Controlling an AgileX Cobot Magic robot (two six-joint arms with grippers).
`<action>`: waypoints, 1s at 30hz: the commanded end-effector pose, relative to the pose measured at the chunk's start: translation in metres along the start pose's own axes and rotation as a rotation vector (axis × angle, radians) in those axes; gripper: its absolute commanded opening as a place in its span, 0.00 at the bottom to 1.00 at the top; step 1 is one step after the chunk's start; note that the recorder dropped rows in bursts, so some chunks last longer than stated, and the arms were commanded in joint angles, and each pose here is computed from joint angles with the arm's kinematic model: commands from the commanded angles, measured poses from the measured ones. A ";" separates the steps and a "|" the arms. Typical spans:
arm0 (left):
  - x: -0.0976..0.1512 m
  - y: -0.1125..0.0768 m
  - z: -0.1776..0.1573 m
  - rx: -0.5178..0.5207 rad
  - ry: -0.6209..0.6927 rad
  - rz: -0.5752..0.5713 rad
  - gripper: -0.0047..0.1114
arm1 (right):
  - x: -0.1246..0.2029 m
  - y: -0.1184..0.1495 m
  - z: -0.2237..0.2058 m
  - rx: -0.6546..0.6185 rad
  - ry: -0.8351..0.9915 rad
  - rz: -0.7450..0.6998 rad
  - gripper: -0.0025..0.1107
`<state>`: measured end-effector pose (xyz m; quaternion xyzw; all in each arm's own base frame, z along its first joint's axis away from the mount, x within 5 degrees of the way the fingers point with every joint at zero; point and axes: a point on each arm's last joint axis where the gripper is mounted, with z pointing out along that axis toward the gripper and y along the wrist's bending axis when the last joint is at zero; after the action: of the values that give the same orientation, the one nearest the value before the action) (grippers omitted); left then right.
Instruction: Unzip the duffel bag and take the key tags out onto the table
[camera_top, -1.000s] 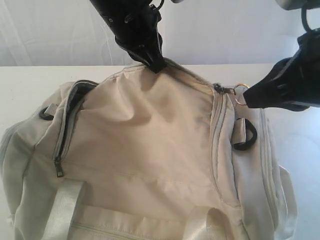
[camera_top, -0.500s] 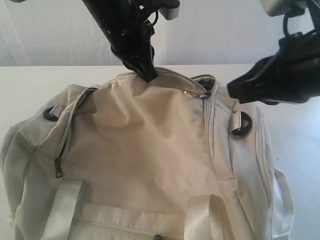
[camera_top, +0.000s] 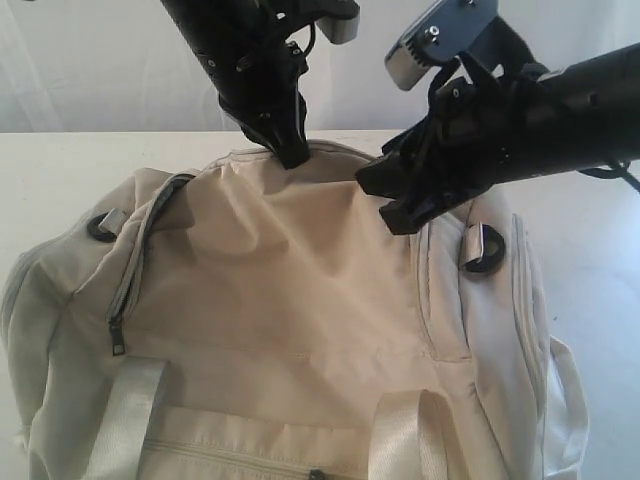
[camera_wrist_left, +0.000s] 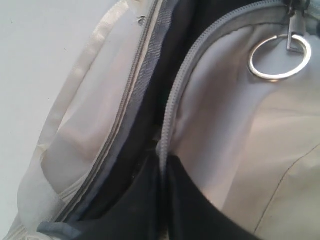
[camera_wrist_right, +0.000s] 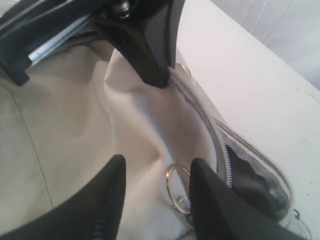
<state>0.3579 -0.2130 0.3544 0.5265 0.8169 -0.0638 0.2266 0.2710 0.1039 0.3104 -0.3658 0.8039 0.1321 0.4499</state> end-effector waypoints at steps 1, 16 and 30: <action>0.001 -0.002 -0.006 0.014 0.001 0.004 0.04 | 0.000 -0.006 0.013 0.018 0.034 -0.039 0.37; 0.000 -0.003 -0.006 0.033 -0.014 0.016 0.04 | 0.002 -0.014 0.023 0.062 0.053 -0.006 0.08; 0.000 -0.004 -0.006 0.036 -0.010 0.017 0.04 | -0.002 -0.010 0.012 0.051 0.043 0.035 0.02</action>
<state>0.3568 -0.2146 0.3546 0.5372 0.8091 -0.0720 0.2271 0.2898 0.1058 0.2982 -0.3562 0.8221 0.1070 0.4311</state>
